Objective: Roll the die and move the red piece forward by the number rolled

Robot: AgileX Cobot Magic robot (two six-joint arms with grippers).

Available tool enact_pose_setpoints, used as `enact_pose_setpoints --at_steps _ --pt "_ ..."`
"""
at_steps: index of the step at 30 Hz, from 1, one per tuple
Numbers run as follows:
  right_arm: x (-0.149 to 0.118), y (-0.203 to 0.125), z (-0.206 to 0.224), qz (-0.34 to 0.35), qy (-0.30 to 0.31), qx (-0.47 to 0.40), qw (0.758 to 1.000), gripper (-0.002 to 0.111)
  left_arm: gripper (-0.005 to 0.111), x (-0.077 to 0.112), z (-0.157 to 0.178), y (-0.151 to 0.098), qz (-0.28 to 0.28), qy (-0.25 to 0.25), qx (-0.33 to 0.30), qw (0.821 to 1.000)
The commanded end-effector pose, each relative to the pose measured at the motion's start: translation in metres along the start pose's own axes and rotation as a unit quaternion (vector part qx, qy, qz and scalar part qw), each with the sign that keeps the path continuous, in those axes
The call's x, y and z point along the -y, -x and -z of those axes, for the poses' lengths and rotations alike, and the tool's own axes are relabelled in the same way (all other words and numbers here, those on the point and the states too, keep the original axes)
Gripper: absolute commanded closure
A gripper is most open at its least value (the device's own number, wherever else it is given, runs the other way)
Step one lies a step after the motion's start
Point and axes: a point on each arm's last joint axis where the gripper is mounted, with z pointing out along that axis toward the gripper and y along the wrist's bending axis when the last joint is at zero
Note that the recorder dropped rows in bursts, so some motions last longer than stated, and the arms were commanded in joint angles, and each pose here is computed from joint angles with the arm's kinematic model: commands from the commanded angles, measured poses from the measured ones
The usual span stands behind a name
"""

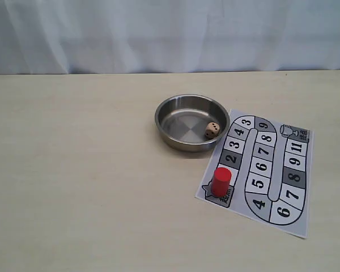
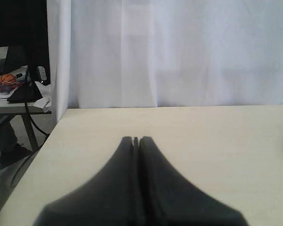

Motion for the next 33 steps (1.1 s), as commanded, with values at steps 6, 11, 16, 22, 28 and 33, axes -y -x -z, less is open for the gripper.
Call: enact_pose_setpoints --at_steps 6,11,16,22,28,33 --pt "0.000 -0.001 0.000 -0.002 0.001 0.002 1.000 0.104 0.107 0.000 0.000 0.002 0.002 0.000 0.007 1.000" --pt "0.000 0.002 0.000 -0.002 0.000 0.016 1.000 0.104 0.107 0.000 0.000 0.002 0.002 0.000 0.007 1.000" --pt "0.000 0.014 0.001 -0.002 -0.002 0.082 0.997 0.104 0.107 0.000 0.000 0.002 0.002 0.000 0.007 1.000" --pt "0.001 0.032 0.006 -0.015 -0.004 0.186 0.982 0.104 0.107 0.000 0.000 0.002 0.002 0.000 0.007 1.000" --pt "0.003 0.056 0.013 -0.062 0.001 0.177 0.982 0.104 0.107 0.000 0.000 0.002 0.002 0.000 0.007 1.000" --pt "0.004 0.086 0.027 -0.061 0.006 0.161 0.985 0.104 0.107 0.000 0.000 0.002 0.002 0.000 0.007 1.000"
